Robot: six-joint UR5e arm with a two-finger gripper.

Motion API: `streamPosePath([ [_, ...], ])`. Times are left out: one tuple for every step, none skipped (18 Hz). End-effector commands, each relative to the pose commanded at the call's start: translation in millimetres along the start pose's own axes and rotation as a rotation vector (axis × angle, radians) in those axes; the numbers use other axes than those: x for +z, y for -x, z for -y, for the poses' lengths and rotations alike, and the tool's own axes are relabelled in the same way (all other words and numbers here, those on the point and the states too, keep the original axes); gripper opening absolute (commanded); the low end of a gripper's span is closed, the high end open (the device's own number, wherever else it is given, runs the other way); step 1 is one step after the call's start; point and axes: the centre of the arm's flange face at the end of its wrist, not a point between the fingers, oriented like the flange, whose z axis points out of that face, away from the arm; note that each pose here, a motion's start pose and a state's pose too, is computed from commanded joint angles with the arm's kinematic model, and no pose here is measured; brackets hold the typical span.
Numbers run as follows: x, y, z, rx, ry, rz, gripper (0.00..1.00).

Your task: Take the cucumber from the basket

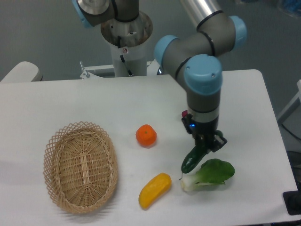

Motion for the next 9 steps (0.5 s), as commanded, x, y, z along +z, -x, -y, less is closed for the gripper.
streamPosePath([
  [-0.7, 2.1, -1.2, 0.006, -0.016, 0.001, 0.07],
  [-3.0, 4.8, -1.0, 0.011, -0.037, 0.006, 0.07],
  [-4.5, 6.4, -6.6, 0.005, -0.049, 0.006, 0.07],
  [-5.4, 6.8, -7.8, 0.004, -0.057, 0.007, 0.07],
  [-7.5, 6.6, -7.6, 0.004, -0.061, 0.010, 0.07],
  [-11.9, 6.0, -6.8, 0.005, -0.062, 0.016, 0.07],
  [-11.3, 5.2, -5.8, 0.007, -0.062, 0.015, 0.07],
  [-11.4, 4.9, -4.6, 0.008, -0.064, 0.014, 0.07],
  [-11.4, 4.9, -4.8, 0.008, -0.062, 0.015, 0.07],
])
